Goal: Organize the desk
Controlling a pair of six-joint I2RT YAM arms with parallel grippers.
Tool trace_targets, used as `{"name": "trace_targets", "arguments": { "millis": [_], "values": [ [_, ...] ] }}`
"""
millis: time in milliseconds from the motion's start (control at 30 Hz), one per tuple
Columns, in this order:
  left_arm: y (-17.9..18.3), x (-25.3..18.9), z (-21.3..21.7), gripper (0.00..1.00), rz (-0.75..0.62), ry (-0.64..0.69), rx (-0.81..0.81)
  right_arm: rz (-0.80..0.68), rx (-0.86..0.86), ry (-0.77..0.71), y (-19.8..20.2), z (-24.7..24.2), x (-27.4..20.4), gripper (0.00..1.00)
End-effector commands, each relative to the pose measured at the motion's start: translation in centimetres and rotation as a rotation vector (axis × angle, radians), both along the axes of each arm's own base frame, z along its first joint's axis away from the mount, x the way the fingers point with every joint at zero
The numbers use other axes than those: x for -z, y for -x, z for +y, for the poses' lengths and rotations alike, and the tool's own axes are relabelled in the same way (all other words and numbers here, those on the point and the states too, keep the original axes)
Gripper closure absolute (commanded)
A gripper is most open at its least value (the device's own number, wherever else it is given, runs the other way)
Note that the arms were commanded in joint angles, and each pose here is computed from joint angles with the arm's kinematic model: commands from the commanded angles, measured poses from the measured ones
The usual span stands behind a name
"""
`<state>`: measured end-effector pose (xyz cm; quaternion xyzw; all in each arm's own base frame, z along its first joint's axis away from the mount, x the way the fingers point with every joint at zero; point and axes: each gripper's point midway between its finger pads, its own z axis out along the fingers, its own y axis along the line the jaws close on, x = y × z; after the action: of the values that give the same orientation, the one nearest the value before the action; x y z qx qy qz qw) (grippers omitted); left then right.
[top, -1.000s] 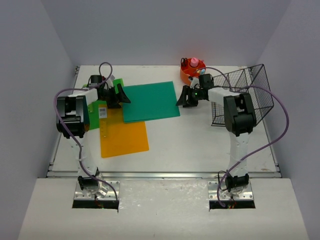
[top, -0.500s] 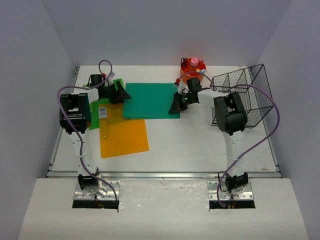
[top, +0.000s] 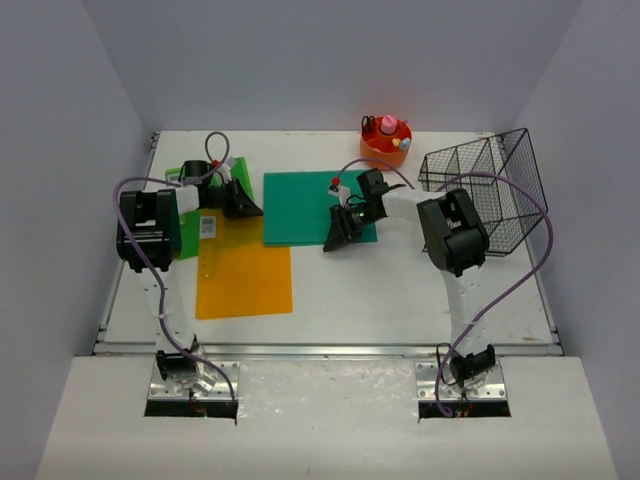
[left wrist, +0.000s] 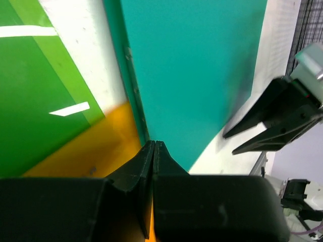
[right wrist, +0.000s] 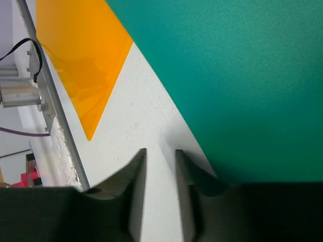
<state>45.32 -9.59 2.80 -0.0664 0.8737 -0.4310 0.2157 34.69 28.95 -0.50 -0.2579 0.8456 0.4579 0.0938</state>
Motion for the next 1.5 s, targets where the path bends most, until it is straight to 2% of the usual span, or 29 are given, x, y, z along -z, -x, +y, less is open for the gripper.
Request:
{"name": "trace_targets", "arguments": {
  "millis": [0,33,167,267,300,333,367,433,500,633,767,933,1067,1300,1400,1433,1467],
  "values": [
    [0.4,-3.7,0.7,1.0,-0.138,-0.059,0.059,-0.201,-0.027,-0.107,-2.8,1.1,-7.3,0.57],
    [0.6,-3.9,0.8,1.0,-0.149,-0.064,0.068,-0.248,-0.029,-0.128,-3.4,1.3,-9.1,0.52],
    [0.8,-4.7,1.4,1.0,-0.171,-0.077,0.07,-0.322,-0.031,-0.179,-4.3,1.3,-13.6,0.41],
    [0.7,-4.8,2.0,1.0,-0.165,-0.111,0.044,-0.352,0.004,-0.143,-4.9,0.5,-14.5,0.27],
    [0.8,-4.4,2.0,1.0,-0.146,-0.116,0.039,-0.363,0.034,-0.108,-5.5,-0.2,-14.1,0.25],
    [0.8,-3.9,2.2,0.95,-0.114,-0.114,0.032,-0.373,0.089,-0.047,-6.4,-1.3,-13.4,0.24],
    [0.7,-3.7,2.2,0.83,-0.111,-0.114,0.032,-0.373,0.098,-0.044,-6.6,-1.7,-13.4,0.24],
    [0.8,-2.9,2.4,0.54,-0.071,-0.123,0.004,-0.33,0.235,0.073,-8.3,-4.9,-11.3,0.24],
    [0.9,-2.5,2.4,0.42,-0.066,-0.118,-0.015,-0.278,0.366,0.175,-9.7,-8.2,-9.6,0.25],
    [1.1,-1.7,2.3,0.36,-0.043,-0.109,-0.031,-0.249,0.49,0.319,-10.4,-12.4,-6.8,0.23],
    [1.6,-0.7,2.1,0.35,-0.003,-0.094,-0.037,-0.221,0.55,0.399,-10.9,-14.2,-4.8,0.17],
    [3.1,0.0,1.6,0.35,0.036,-0.072,-0.033,-0.165,0.551,0.42,-11.1,-14.4,-2.3,0.15],
    [5.6,1.8,1.2,0.33,0.103,-0.055,-0.043,-0.079,0.533,0.346,-10.8,-12.7,-0.5,0.16],
    [5.8,4.8,0.3,0.32,0.156,-0.032,-0.071,0.078,0.486,0.191,-9.4,-9.4,1.6,0.23],
    [5.8,4.7,0.1,0.32,0.127,-0.047,-0.047,0.131,0.427,0.122,-8.0,-7.3,1.9,0.33],
    [5.8,4.8,0.1,0.32,0.134,-0.047,-0.047,0.139,0.402,0.113,-7.5,-6.4,2.0,0.39],
    [5.7,4.8,0.1,0.32,0.144,-0.045,-0.052,0.143,0.379,0.1,-7.0,-5.7,2.0,0.5]
  ]
}}
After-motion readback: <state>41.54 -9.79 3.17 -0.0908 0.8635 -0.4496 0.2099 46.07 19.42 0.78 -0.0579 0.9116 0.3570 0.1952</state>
